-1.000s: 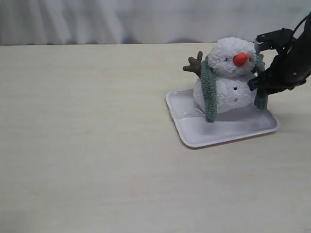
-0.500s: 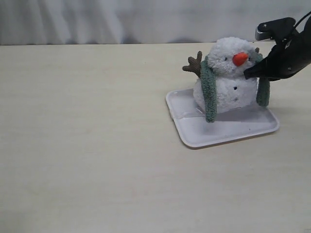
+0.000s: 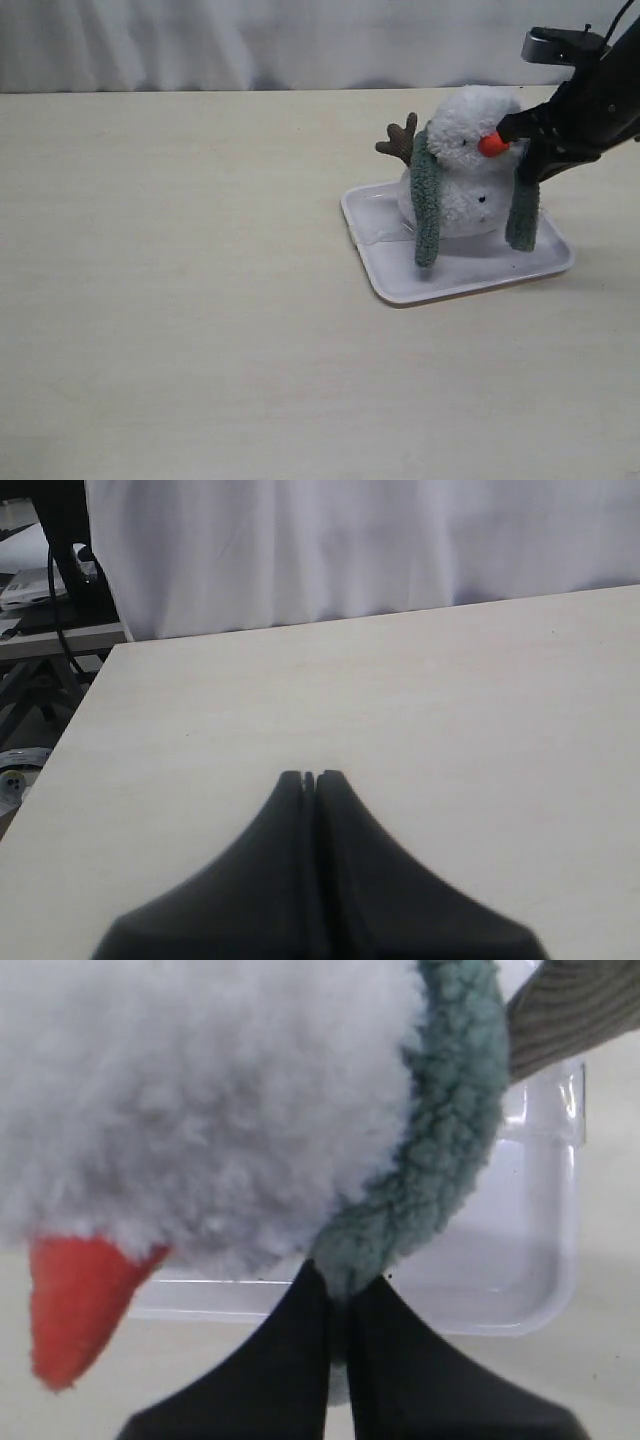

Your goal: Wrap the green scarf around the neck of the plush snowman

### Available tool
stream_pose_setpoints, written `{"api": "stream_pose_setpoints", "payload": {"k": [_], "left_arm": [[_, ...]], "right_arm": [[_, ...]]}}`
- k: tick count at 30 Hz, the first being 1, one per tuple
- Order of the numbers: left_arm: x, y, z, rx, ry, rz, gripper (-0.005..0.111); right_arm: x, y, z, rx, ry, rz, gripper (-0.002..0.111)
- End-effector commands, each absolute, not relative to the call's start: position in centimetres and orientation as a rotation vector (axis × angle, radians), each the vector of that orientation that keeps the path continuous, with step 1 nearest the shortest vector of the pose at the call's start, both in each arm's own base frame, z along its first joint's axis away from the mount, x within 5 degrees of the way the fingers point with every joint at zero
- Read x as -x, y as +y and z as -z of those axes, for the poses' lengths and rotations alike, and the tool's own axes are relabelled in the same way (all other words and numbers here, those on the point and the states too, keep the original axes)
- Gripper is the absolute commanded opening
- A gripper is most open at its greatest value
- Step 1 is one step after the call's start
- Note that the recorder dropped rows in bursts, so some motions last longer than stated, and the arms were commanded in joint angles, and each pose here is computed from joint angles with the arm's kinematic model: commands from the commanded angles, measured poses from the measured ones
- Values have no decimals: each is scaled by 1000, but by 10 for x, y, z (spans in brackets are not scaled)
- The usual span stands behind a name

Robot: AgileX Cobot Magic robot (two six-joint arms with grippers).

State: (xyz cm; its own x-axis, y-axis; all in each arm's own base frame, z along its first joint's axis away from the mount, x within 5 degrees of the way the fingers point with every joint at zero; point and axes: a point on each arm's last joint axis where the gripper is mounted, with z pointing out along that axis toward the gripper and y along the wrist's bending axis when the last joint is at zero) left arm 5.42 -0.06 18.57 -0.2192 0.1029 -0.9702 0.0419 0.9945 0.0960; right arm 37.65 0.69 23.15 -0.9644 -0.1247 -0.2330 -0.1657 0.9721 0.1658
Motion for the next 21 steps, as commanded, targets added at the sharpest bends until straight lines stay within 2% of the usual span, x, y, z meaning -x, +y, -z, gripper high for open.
{"api": "stream_pose_setpoints", "payload": {"k": [1, 7, 11, 14, 18, 21], "left_arm": [[-54, 0, -186, -98, 1785, -55, 0], [-54, 0, -186, -98, 1785, -55, 0], [-54, 0, -186, -98, 1785, -55, 0], [-54, 0, -186, -98, 1785, -55, 0], [-54, 0, -186, -98, 1785, -55, 0], [-54, 0, -186, -98, 1785, -55, 0]], "right_arm": [[-378, 11, -226, 111, 2928, -366, 4], [-385, 28, -218, 155, 2852, -654, 4], [-389, 28, -211, 172, 2849, -645, 6], [-390, 26, -205, 173, 2870, -614, 18], [-388, 26, -202, 182, 2896, -628, 40], [-384, 27, -202, 199, 2931, -650, 49]]}}
